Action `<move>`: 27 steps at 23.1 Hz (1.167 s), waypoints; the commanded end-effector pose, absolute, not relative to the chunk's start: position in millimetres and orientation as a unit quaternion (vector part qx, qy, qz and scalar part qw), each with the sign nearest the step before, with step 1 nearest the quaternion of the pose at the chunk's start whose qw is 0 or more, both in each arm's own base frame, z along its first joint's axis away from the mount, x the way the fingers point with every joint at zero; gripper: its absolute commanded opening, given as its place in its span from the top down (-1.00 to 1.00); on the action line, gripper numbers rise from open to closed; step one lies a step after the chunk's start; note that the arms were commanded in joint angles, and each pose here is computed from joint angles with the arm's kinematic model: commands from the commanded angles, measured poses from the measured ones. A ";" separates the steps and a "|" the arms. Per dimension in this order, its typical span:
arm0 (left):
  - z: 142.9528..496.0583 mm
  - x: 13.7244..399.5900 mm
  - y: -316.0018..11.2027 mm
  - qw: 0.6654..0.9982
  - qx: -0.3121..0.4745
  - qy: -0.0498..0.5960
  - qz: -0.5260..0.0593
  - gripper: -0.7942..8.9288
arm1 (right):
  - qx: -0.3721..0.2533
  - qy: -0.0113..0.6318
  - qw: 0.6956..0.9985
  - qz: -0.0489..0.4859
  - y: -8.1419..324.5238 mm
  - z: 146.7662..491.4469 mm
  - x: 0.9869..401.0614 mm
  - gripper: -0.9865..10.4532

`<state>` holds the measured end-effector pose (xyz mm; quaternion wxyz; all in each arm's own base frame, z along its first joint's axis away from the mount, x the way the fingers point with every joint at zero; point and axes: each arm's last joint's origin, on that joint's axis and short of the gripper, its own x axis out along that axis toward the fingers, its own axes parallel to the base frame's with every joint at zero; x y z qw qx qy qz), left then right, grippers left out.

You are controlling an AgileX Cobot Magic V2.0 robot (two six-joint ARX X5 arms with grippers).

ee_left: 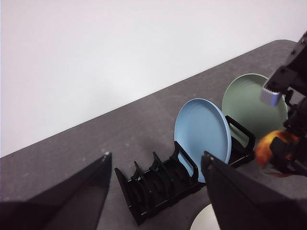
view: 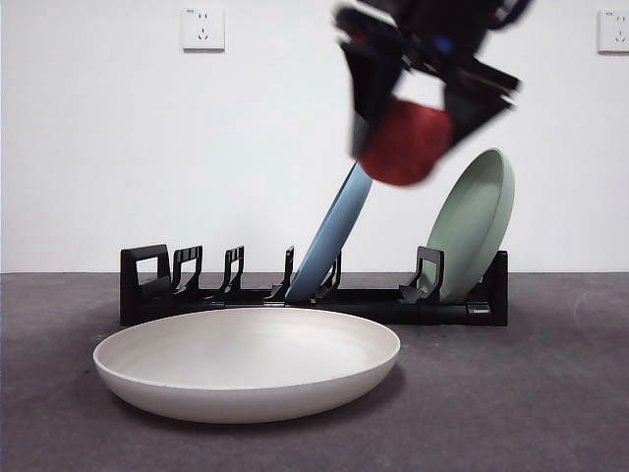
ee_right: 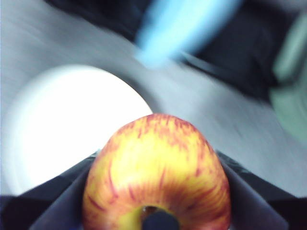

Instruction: Take the yellow plate from the plate rack,put the plate on the table,take the apple from the table,put the apple in the plate

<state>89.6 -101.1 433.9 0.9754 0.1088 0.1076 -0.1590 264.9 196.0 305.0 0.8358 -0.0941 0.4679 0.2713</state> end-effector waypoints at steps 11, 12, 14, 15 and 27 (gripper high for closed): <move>432.4 89.4 -100.0 0.974 0.119 0.112 -0.157 0.19 | -0.157 0.492 0.786 0.340 282.7 239.1 261.0 0.85; 432.2 89.3 -99.9 0.974 0.120 0.113 -0.157 0.19 | -0.163 0.502 0.779 0.338 286.4 229.3 262.2 0.85; 431.9 89.3 -99.9 0.974 0.122 0.114 -0.156 0.19 | -0.173 0.520 0.767 0.335 292.1 211.4 264.2 0.85; 431.7 89.2 -99.8 0.973 0.122 0.115 -0.156 0.19 | -0.177 0.528 0.760 0.334 294.8 203.4 264.5 0.85; 428.9 88.7 -99.0 0.971 0.133 0.126 -0.156 0.19 | -0.210 0.555 0.731 0.336 303.0 175.1 262.1 0.53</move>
